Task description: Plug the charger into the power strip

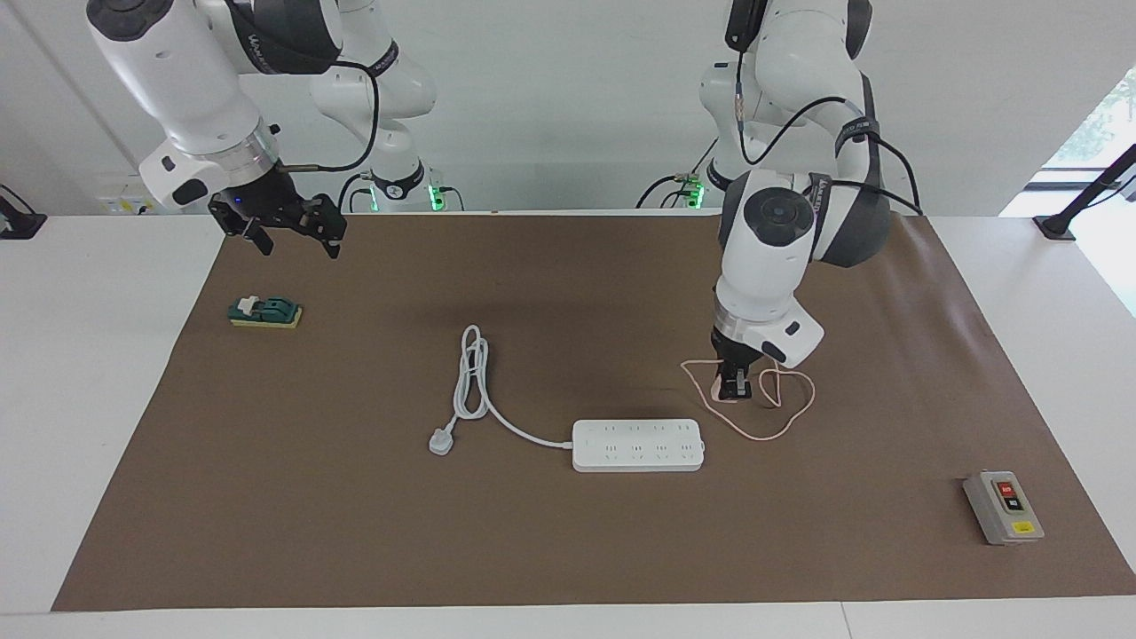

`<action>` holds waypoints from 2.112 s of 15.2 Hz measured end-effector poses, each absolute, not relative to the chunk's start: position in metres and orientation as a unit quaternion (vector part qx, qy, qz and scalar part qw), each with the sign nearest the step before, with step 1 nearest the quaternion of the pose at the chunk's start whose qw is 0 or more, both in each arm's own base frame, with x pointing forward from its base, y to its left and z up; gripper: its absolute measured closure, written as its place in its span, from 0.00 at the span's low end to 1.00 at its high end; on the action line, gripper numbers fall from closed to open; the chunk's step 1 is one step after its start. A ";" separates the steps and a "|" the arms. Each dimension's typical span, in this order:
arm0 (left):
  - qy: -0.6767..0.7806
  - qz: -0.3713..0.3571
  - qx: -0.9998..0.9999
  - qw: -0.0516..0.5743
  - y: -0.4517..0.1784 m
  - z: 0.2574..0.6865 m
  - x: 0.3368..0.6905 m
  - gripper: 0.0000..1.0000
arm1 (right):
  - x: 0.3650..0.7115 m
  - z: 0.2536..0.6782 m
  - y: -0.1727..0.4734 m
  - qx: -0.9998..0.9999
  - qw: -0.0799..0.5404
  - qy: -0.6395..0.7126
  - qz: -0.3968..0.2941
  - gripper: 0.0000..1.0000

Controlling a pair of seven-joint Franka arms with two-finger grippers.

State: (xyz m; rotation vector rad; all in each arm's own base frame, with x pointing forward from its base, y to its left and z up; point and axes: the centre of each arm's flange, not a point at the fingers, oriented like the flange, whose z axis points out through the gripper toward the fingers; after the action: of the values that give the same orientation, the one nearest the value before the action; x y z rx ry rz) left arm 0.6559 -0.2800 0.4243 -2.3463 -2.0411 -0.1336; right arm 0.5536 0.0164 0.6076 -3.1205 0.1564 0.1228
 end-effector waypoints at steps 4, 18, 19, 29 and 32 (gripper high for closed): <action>-0.658 -0.037 -0.751 0.029 -0.311 0.401 0.645 0.69 | 0.552 0.611 0.013 -0.998 0.008 0.053 0.036 0.00; -0.676 -0.070 -0.733 0.043 -0.309 0.379 0.645 0.69 | 0.547 0.620 0.012 -0.998 0.008 0.054 0.029 0.00; -0.678 -0.073 -0.731 0.040 -0.304 0.378 0.648 0.69 | 0.547 0.620 0.012 -0.998 0.008 0.054 0.029 0.00; -0.668 -0.086 -0.739 0.001 -0.316 0.375 0.652 0.69 | 0.547 0.620 0.012 -0.998 0.008 0.054 0.029 0.00; -0.667 -0.084 -0.741 0.004 -0.316 0.363 0.649 0.69 | 0.547 0.620 0.012 -0.998 0.008 0.054 0.029 0.00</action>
State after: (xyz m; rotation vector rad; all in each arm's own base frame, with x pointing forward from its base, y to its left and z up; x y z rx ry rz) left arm 0.6492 -0.3156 0.3628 -2.3219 -2.0892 -0.2630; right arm 0.5473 0.0120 0.6198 -3.1191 0.1681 0.0895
